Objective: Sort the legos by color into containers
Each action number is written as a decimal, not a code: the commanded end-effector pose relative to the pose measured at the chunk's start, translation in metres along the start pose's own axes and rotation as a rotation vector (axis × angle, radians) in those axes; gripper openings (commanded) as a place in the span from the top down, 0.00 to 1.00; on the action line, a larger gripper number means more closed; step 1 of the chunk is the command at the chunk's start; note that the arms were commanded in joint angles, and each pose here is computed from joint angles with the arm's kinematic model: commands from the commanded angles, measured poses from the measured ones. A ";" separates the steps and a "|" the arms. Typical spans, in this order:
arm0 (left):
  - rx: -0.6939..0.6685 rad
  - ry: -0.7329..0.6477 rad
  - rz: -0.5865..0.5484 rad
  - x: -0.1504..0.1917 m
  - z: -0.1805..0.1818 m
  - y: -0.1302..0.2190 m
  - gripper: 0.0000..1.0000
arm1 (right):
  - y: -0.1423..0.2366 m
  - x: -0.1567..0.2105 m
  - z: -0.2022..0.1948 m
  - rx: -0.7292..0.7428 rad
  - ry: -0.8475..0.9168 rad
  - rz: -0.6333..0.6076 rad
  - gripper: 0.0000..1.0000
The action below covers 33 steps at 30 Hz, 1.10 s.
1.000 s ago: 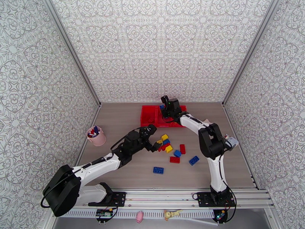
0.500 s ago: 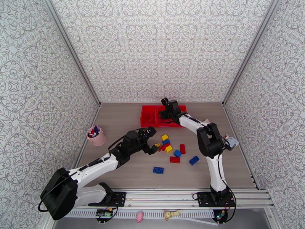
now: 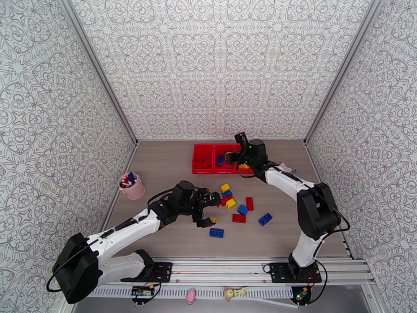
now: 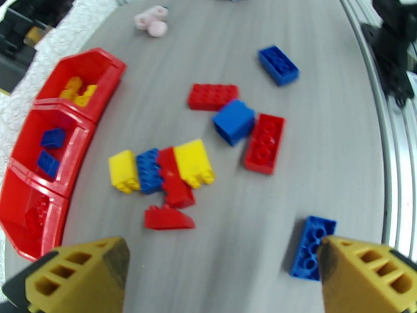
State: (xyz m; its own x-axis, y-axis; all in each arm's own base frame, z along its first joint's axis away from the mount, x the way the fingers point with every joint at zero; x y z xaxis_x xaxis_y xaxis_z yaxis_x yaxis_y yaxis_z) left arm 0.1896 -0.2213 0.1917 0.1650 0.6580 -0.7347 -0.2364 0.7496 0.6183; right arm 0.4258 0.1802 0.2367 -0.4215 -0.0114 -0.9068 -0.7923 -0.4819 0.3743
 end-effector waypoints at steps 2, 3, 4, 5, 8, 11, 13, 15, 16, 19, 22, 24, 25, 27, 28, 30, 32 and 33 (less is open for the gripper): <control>0.148 -0.100 0.084 -0.001 -0.021 -0.011 0.00 | 0.016 0.008 -0.003 -0.015 0.000 0.000 0.07; 0.170 -0.104 0.102 0.000 -0.025 -0.015 0.00 | 0.019 0.010 -0.005 -0.010 0.003 0.007 0.07; 0.188 -0.105 0.116 0.000 -0.028 -0.018 0.00 | 0.021 0.012 -0.005 -0.005 0.005 0.012 0.07; 0.205 -0.103 0.134 0.002 -0.030 -0.022 0.00 | 0.023 0.013 -0.006 -0.002 0.005 0.015 0.07; 0.263 -0.116 0.195 0.004 -0.038 -0.033 0.00 | 0.027 0.016 -0.008 0.004 0.007 0.017 0.07; 0.304 -0.132 0.258 0.009 -0.044 -0.044 0.00 | 0.027 0.019 -0.009 0.008 0.003 0.023 0.07; 0.321 -0.124 0.290 0.013 -0.046 -0.051 0.01 | 0.027 0.019 -0.009 0.009 0.002 0.021 0.06; 0.336 -0.114 0.313 0.017 -0.046 -0.056 0.01 | 0.027 0.018 -0.009 0.010 0.000 0.018 0.06; 0.339 -0.112 0.322 0.018 -0.046 -0.057 0.01 | 0.027 0.019 -0.010 0.012 -0.001 0.019 0.06; 0.348 -0.116 0.354 0.023 -0.047 -0.064 0.01 | 0.026 0.019 -0.010 0.013 -0.004 0.021 0.06; 0.356 -0.088 0.376 0.026 -0.047 -0.070 0.02 | 0.025 0.020 -0.011 0.018 -0.014 0.025 0.06; 0.363 -0.086 0.391 0.029 -0.049 -0.073 0.03 | 0.024 0.021 -0.011 0.012 -0.020 0.028 0.06; 0.362 -0.089 0.399 0.030 -0.050 -0.074 0.03 | 0.023 0.021 -0.011 0.009 -0.023 0.028 0.06; 0.361 -0.090 0.408 0.032 -0.050 -0.076 0.06 | 0.023 0.022 -0.011 0.006 -0.029 0.031 0.06; 0.362 -0.089 0.414 0.033 -0.050 -0.077 0.08 | 0.023 0.023 -0.011 0.006 -0.032 0.033 0.06; 0.368 -0.079 0.426 0.033 -0.049 -0.079 0.10 | 0.022 0.025 -0.011 0.006 -0.035 0.038 0.06; 0.378 -0.077 0.437 0.034 -0.049 -0.082 0.12 | 0.021 0.025 -0.011 0.001 -0.038 0.039 0.06; 0.382 -0.075 0.443 0.034 -0.049 -0.083 0.14 | 0.021 0.025 -0.011 0.001 -0.038 0.040 0.06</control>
State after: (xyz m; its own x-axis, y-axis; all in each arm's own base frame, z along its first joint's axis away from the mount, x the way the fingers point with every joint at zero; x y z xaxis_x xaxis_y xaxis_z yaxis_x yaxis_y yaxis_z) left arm 0.1666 -0.2607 0.1018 0.1979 0.8975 -0.3942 0.0550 0.3913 0.9186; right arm 0.4047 0.1625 0.2215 -0.4594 -0.0148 -0.8881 -0.7818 -0.4679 0.4122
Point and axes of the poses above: each hand's point on the last joint's axis, 136 mm out from that joint toward the fingers, its own y axis back along the fingers, its own z axis along the line the jaws close on, x = y × z, the point moved 8 cm from there along y, back along the fingers, and after that the axes turned 8 degrees about -y, right-handed, at the moved point
